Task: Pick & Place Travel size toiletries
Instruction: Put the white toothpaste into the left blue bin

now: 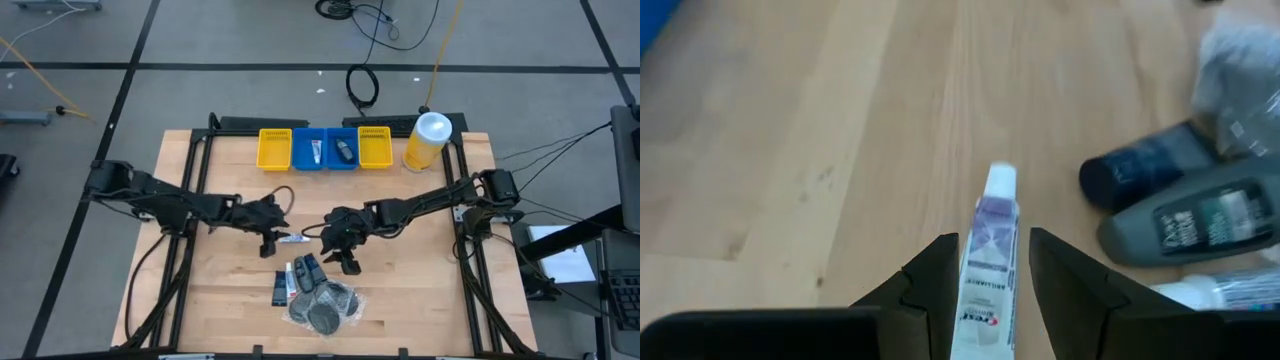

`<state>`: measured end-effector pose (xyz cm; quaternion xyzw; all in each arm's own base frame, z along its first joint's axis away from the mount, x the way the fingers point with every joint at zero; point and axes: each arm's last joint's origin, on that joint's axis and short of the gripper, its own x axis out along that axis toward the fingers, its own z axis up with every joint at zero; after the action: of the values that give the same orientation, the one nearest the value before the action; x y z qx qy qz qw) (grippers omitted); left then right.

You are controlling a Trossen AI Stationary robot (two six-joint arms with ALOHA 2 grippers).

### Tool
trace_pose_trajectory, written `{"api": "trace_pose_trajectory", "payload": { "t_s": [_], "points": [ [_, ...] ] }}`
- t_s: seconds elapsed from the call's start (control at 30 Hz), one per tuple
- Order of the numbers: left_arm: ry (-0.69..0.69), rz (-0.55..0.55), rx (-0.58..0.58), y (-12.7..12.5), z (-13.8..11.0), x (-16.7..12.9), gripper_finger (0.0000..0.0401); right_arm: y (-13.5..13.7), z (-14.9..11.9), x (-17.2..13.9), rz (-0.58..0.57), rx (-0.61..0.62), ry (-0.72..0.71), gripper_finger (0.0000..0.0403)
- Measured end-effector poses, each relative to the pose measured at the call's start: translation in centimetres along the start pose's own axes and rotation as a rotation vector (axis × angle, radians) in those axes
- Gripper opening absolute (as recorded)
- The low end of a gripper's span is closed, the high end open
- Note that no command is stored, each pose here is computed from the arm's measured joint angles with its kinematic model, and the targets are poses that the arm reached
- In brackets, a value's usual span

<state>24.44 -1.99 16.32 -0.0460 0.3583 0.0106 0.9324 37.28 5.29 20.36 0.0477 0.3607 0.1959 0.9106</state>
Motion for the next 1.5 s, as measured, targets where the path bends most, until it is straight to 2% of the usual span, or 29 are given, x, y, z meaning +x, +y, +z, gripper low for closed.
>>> {"api": "trace_pose_trajectory", "payload": {
  "t_s": [0.17, 0.47, 0.77, 1.17, 1.37, 1.5],
  "points": [
    [0.118, 0.017, 0.007, -0.3, 1.3, 1.4, 0.0124, 0.1, 0.0, 0.0, 0.002, -0.003, 0.002, 0.0112],
    [0.187, -0.037, 0.105, -1.6, 3.5, 3.5, 0.0124, 0.1, -0.1, 0.0, 0.002, -0.001, 0.014, 0.0112],
    [0.321, 0.031, 0.163, -2.0, 3.5, 5.8, 0.0128, 0.1, -0.2, 0.0, 0.002, -0.005, 0.017, 0.0112],
    [0.302, 0.072, 0.153, -1.9, 3.7, 5.9, 0.0222, 0.1, -0.2, 0.0, 0.002, -0.012, 0.019, 0.0112],
    [0.293, 0.074, 0.145, -1.9, 3.8, 6.0, 0.023, 0.1, -0.2, 0.0, 0.002, -0.012, 0.019, 0.0112],
    [0.291, 0.065, 0.147, -1.9, 3.4, 7.1, 0.023, 0.1, -0.2, 0.0, 0.002, -0.011, 0.021, 0.0112]
  ]
}}
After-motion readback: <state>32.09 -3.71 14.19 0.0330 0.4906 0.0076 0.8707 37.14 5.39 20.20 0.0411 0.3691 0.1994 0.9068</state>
